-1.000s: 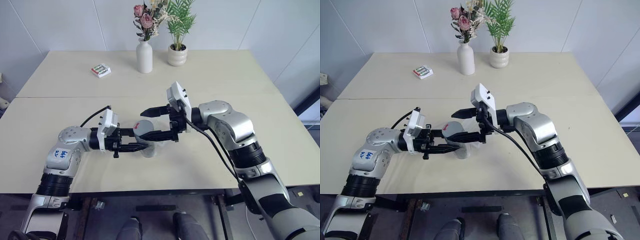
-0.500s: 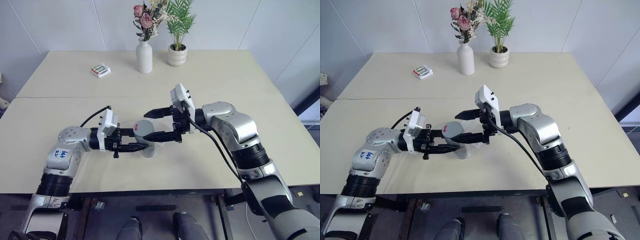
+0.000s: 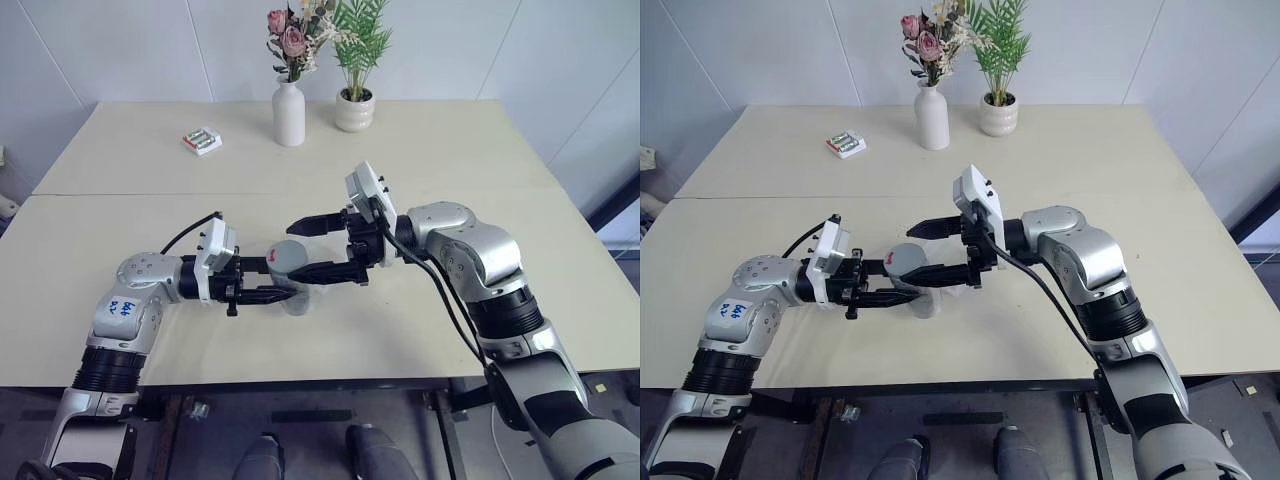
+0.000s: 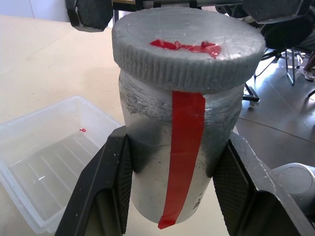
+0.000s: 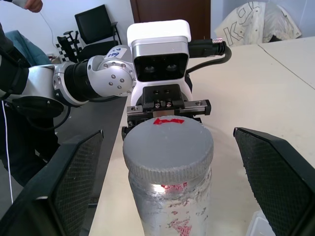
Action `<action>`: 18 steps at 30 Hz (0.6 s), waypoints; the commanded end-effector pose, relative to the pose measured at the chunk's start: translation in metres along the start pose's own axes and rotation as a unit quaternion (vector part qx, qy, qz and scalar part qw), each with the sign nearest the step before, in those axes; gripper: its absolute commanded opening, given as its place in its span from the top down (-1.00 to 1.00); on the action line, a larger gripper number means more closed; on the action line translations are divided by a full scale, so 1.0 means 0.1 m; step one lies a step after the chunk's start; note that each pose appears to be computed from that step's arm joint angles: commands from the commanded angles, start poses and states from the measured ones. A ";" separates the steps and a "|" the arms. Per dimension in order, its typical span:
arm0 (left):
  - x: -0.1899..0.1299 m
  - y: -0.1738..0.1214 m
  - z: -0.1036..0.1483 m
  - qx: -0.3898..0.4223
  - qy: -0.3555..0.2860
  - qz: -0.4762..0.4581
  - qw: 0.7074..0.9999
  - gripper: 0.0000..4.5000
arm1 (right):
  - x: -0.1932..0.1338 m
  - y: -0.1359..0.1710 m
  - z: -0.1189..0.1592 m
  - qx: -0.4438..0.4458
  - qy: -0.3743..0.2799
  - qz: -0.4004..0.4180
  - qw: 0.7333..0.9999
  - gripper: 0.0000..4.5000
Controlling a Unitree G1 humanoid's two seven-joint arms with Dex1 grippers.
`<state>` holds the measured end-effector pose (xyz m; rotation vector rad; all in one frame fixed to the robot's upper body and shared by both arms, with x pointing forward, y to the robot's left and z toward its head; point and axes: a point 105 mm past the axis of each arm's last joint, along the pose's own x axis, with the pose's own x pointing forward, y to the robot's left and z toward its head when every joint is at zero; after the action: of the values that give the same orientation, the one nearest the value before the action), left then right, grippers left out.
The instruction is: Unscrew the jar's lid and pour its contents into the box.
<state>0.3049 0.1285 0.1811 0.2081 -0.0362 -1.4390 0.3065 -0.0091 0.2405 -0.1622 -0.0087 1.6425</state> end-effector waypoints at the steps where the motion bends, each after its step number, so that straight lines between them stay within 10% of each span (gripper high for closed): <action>1: -0.02 -0.03 0.10 0.021 -0.006 -0.005 1.000 0.14 | 0.04 0.06 0.13 -0.025 -0.018 0.012 0.999 -0.99; 18: -0.01 -0.03 0.10 0.021 -0.007 -0.006 1.000 0.14 | 0.20 0.03 0.04 -0.033 -0.004 0.009 0.999 -0.99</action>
<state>0.3048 0.1284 0.1811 0.2081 -0.0361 -1.4399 0.3059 0.0070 0.2337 -0.1924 -0.0191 1.6449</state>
